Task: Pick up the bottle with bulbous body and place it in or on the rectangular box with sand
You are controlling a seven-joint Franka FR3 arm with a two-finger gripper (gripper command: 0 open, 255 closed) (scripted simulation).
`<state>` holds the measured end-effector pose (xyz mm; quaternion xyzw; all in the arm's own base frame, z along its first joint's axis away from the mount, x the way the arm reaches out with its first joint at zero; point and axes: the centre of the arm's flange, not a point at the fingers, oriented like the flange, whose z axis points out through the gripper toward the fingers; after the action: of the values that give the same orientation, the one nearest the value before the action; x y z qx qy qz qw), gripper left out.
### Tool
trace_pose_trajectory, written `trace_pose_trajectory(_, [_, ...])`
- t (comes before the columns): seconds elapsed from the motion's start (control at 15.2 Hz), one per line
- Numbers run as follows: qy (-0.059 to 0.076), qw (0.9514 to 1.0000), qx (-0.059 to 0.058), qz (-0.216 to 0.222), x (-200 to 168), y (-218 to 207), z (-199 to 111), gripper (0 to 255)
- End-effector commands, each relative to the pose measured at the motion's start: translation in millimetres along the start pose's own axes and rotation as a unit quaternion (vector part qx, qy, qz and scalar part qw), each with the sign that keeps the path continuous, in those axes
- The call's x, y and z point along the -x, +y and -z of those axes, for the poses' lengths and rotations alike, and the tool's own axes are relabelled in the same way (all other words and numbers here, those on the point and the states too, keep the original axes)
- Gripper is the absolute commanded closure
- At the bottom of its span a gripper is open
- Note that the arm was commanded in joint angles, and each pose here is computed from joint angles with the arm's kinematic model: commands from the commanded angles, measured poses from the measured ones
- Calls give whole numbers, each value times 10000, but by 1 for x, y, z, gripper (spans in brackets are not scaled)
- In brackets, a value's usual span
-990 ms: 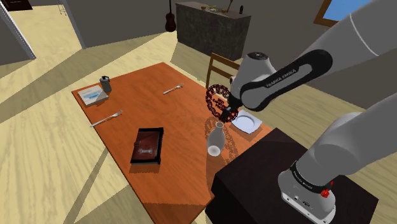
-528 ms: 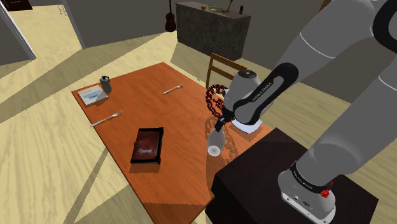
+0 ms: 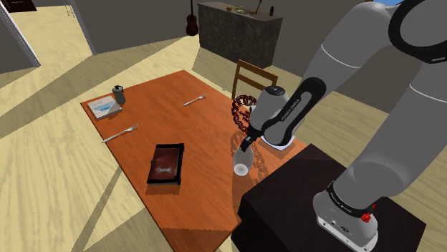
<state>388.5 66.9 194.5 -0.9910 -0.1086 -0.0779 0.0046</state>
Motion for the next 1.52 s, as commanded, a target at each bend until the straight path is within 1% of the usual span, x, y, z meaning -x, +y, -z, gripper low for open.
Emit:
trace_pose_trajectory(0.0, [1, 10000, 0, 0, 0, 0, 0, 0])
trace_pose_trajectory(0.26, [1, 10000, 0, 0, 0, 0, 0, 0])
trace_pose_trajectory(0.33, [1, 10000, 0, 0, 0, 0, 0, 255])
trace_pose_trajectory(0.92, [1, 10000, 0, 0, 0, 0, 0, 255])
trace_pose_trajectory(1.45, [1, 10000, 0, 0, -7, 0, 41, 255])
